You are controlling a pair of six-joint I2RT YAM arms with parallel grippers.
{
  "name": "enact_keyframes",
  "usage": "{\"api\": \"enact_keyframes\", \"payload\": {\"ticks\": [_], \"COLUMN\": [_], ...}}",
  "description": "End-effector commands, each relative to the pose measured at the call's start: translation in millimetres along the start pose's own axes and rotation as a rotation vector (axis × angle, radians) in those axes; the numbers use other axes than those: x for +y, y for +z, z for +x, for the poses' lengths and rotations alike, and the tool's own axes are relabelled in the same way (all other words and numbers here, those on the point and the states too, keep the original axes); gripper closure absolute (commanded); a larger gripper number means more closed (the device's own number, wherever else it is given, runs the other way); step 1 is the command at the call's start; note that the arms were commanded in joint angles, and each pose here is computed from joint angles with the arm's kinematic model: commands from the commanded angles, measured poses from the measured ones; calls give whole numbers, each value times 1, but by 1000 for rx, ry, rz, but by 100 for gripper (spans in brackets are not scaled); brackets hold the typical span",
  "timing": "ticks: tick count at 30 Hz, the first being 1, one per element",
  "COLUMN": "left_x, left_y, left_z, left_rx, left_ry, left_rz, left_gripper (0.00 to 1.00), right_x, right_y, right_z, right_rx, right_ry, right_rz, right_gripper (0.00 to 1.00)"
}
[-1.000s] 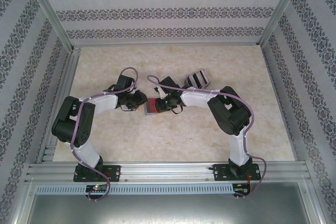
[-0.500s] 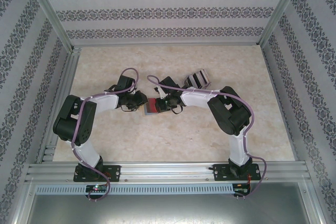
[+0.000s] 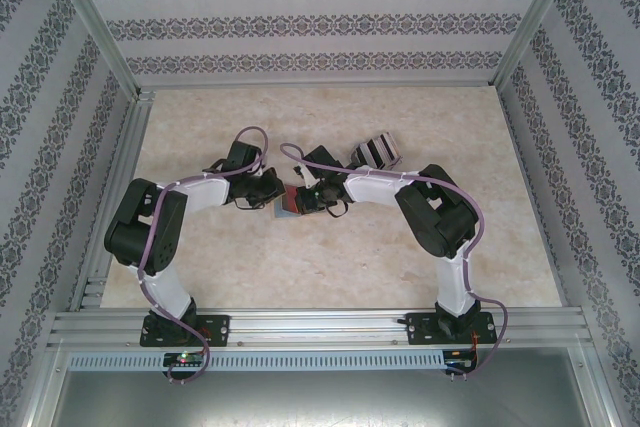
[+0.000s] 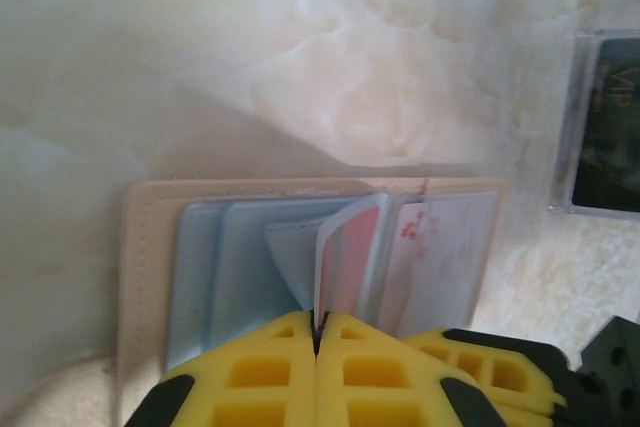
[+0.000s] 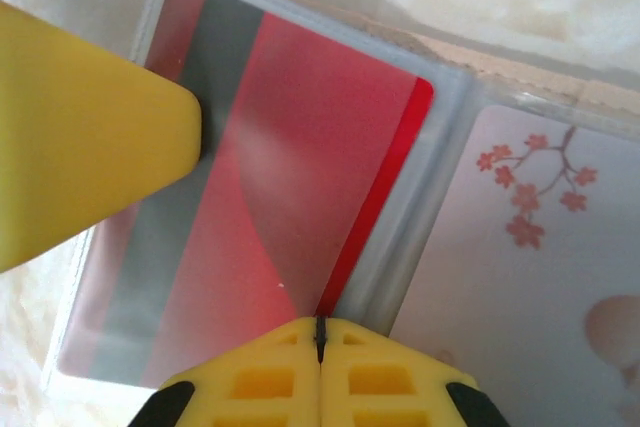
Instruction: Put the credit cards into the card holder
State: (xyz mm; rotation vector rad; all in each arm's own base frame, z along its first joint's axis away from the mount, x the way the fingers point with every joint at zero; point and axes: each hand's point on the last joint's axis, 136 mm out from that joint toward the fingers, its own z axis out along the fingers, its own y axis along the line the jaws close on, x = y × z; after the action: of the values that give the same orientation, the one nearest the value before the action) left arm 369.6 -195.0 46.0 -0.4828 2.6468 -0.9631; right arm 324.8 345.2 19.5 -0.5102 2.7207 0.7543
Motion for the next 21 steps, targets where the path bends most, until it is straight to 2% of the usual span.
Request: {"api": "enact_keyframes", "payload": {"ticks": [1,5,11,15,21], "left_x": [-7,-4,1,1,-12], "left_y": [-6,-13,-22,-24,-23], "left_z": [-3,-5,-7,-6,-2], "left_rx": [-14,-25,-23,-20,-5], "left_ry": [37,65,98,110,148], "left_rz": [-21,-70,-136,-157,-180], "left_gripper": [100,100,100,99,95], "right_x": [-17,-14,-40,-57,-48], "right_y": [4,-22,-51,-42,-18], "right_z": [22,7,-2,7,15], "right_rx": [65,3,-56,-22,19], "right_ry": [50,80,111,145,159], "right_rz": [22,-29,9,24,-26], "right_gripper": [87,77,72,72,71]}}
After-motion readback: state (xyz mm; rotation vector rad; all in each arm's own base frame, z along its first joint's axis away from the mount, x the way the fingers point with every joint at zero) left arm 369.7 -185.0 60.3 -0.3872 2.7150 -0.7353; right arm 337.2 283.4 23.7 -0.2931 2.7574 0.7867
